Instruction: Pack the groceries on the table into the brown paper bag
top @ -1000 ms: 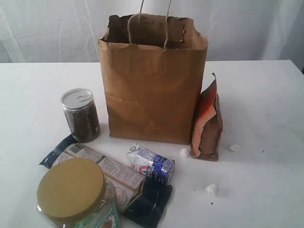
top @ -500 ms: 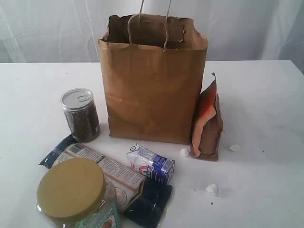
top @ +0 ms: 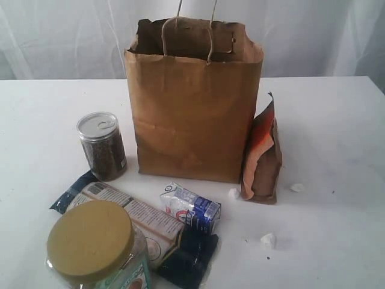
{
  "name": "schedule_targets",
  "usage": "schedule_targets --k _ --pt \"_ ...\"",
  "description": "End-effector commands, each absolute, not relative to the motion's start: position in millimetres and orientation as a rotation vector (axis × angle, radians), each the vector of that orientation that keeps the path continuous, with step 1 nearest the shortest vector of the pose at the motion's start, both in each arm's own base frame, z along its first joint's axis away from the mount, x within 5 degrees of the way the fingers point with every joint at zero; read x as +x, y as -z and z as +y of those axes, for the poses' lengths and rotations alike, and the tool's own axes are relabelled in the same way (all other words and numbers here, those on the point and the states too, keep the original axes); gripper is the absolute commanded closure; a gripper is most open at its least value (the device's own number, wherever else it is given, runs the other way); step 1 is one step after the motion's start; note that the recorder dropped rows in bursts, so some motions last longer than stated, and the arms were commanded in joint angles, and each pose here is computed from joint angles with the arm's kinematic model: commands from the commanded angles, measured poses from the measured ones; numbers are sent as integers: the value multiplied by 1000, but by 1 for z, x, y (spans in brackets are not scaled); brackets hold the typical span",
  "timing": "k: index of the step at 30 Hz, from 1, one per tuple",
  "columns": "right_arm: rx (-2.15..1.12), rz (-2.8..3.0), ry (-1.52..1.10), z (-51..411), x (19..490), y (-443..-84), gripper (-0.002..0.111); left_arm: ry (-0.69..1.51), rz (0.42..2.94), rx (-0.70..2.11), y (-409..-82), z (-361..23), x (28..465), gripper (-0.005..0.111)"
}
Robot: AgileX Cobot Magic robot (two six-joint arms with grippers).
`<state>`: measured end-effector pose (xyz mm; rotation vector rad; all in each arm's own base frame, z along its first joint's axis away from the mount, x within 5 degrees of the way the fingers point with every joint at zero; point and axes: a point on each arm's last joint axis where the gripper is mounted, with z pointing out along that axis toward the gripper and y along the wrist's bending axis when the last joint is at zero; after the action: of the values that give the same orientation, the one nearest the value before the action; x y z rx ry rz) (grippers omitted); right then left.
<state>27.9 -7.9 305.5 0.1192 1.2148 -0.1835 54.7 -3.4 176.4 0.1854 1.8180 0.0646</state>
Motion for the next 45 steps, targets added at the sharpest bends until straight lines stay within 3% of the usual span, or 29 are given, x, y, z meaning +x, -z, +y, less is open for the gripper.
schedule_targets --k 1,3,8,16,20,41,45 --pt "106 1355 131 -7 47 -253 108 -51 1816 182 -176 -4 55 107" --pt "97 1447 76 -4 56 -216 108 -51 1816 182 -176 -4 55 107" --pt "119 1532 263 -16 54 -209 108 -51 1818 182 -176 -4 54 107" --pt "413 1654 80 -21 52 -193 108 -51 1816 182 -176 -4 55 107" --pt "198 1820 92 -11 52 -182 108 -51 1816 182 -176 -4 55 107" --pt "135 1822 117 -9 53 -182 108 -51 1816 182 -176 -4 55 107" --pt "136 1822 115 -9 53 -182 108 -202 1799 328 -176 -1 55 107"
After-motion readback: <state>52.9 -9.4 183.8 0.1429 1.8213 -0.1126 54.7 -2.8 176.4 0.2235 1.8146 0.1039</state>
